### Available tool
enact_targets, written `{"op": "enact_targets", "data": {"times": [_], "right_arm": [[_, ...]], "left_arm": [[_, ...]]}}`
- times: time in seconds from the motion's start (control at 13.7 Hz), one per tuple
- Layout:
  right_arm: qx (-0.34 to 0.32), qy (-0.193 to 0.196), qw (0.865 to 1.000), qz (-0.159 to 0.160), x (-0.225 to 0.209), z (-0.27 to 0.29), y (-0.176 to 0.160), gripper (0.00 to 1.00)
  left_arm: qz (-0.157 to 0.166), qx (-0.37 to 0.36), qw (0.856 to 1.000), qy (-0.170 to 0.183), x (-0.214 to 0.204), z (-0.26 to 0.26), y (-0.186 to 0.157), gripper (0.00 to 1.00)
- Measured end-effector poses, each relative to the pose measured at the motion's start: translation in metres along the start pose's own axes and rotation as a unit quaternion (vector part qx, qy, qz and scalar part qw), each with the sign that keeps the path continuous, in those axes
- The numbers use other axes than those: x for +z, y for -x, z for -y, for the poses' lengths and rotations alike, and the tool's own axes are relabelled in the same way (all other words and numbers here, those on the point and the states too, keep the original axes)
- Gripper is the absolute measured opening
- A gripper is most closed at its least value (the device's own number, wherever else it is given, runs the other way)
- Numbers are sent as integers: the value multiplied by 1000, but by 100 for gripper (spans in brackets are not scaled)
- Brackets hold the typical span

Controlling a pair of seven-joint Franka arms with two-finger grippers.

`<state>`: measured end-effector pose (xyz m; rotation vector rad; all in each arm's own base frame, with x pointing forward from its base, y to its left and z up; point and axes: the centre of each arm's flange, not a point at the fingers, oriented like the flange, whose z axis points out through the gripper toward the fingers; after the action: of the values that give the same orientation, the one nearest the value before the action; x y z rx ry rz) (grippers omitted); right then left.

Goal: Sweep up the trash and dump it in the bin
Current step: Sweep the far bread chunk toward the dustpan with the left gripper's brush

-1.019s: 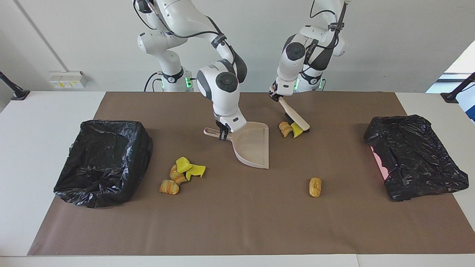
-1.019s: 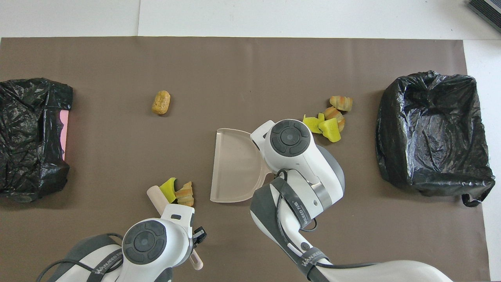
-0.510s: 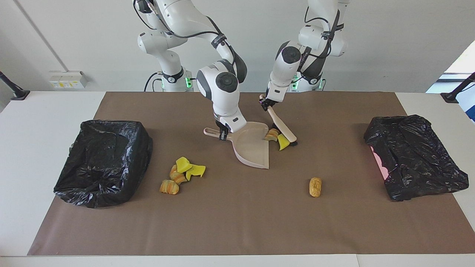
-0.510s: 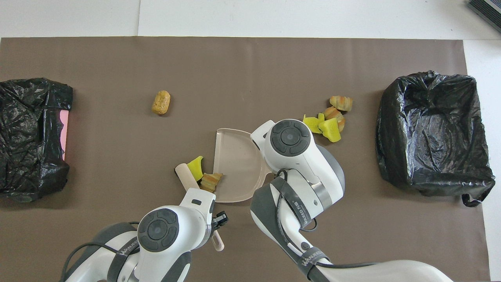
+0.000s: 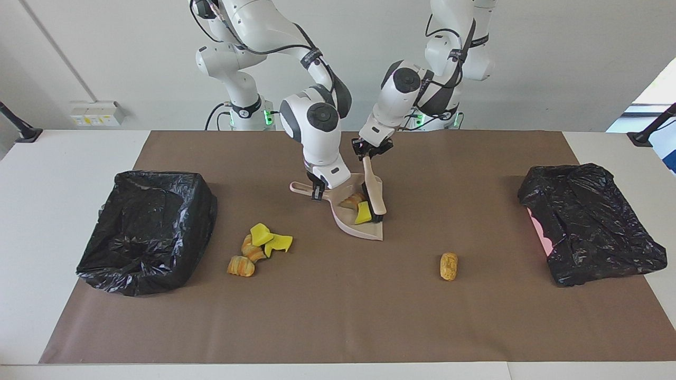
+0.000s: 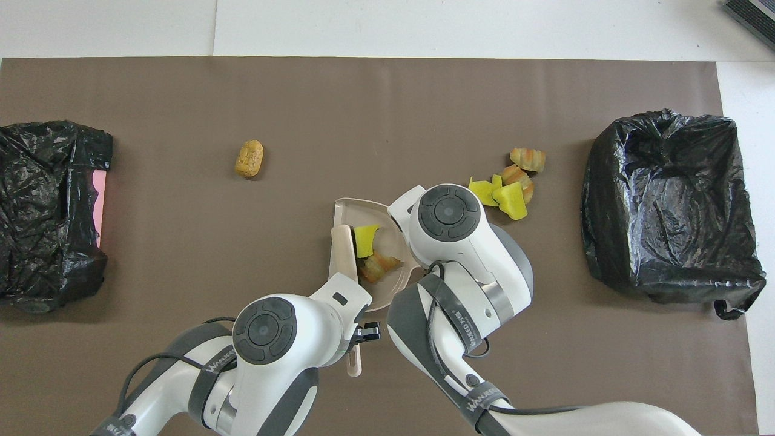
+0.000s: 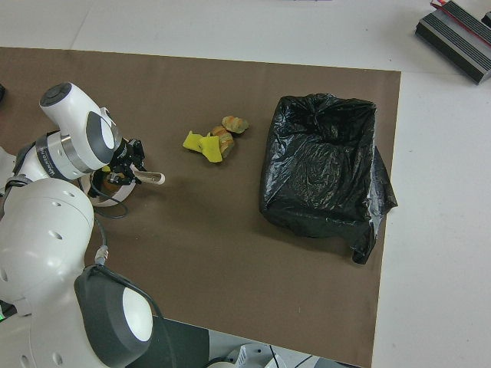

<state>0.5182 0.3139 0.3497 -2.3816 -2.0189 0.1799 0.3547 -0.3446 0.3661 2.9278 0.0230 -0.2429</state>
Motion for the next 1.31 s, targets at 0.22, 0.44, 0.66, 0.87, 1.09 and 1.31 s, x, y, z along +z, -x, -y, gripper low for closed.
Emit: {"op": "enact_targets", "data": {"times": [0.22, 0.44, 0.66, 0.87, 1.09, 1.31], "right_arm": [[30, 0, 1000, 0, 0, 2, -2, 31], [36, 1, 999, 0, 0, 2, -3, 31], [41, 4, 999, -3, -2, 3, -6, 31], [57, 17, 998, -17, -9, -1, -13, 31], [87, 30, 995, -35, -18, -17, -36, 31], [110, 34, 992, -44, -13, -34, -58, 31]], "left_arm": [[39, 34, 999, -10, -38, 12, -17, 26], [15, 50, 998, -40, -77, 39, -47, 26], [-11, 73, 994, -75, -93, 82, -81, 26], [-35, 87, 990, -101, -120, 145, -144, 26], [-41, 126, 982, -135, -126, 196, -209, 26], [-50, 167, 972, -156, -110, 215, -253, 26]]}}
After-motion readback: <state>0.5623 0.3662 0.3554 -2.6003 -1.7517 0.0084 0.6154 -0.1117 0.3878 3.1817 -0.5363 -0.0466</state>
